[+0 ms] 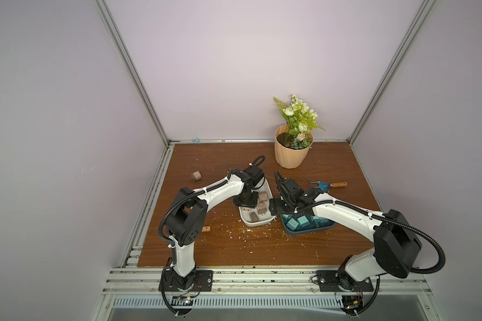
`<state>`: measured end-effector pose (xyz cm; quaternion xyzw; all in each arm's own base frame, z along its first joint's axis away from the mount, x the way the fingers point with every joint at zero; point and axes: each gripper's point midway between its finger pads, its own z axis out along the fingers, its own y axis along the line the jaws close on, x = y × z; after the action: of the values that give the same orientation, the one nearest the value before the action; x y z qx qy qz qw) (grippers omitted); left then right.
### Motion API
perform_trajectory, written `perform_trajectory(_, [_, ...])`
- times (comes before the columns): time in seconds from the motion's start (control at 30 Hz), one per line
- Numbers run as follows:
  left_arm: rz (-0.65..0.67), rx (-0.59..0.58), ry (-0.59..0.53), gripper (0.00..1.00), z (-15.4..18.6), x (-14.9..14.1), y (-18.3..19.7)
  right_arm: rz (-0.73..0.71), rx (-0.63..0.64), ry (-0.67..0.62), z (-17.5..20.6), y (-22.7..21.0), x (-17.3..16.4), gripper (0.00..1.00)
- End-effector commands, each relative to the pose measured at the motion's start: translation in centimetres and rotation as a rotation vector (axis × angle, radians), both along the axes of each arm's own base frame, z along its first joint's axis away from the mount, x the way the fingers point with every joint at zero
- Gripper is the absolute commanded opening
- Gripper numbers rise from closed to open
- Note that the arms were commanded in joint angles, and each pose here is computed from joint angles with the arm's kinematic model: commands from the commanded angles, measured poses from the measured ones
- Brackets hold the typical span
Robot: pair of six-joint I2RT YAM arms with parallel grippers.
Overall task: Place the plugs by color into the storage box
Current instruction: Place the plug in the storage box.
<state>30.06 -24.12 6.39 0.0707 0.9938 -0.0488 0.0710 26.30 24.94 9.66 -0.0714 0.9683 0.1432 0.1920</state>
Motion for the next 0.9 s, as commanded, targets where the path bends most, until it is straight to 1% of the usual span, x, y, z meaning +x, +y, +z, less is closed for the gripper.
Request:
perform_trajectory(0.0, [0.012,0.035,-0.018,0.39,-0.6,0.3,0.4,-0.016,0.015,-0.041,1.2,0.6,1.0,0.89])
perform_trajectory(0.23, [-0.003,0.075,-0.010,0.43,-2.2,0.5,0.6,-0.013,0.008,-0.042,1.2,0.7,1.2,0.89])
perform_trajectory(0.47, [-0.019,0.096,0.019,0.45,-3.3,-0.2,0.9,-0.012,0.006,-0.037,0.8,1.0,1.4,0.89])
perform_trajectory(0.53, [-0.023,0.103,0.023,0.48,-3.5,-0.3,1.1,-0.010,0.007,-0.038,0.8,1.2,1.6,0.89])
perform_trajectory(0.63, [-0.026,0.116,0.028,0.55,-3.8,-0.4,1.3,-0.007,0.008,-0.039,0.8,1.5,1.9,0.89])
perform_trajectory(0.73, [-0.028,0.117,0.029,0.59,-3.9,-0.5,1.3,-0.004,0.007,-0.043,0.9,1.7,2.1,0.89])
perform_trajectory(0.87, [-0.035,0.123,0.030,0.60,-3.9,-0.7,1.4,-0.002,0.005,-0.045,1.0,1.8,2.3,0.89])
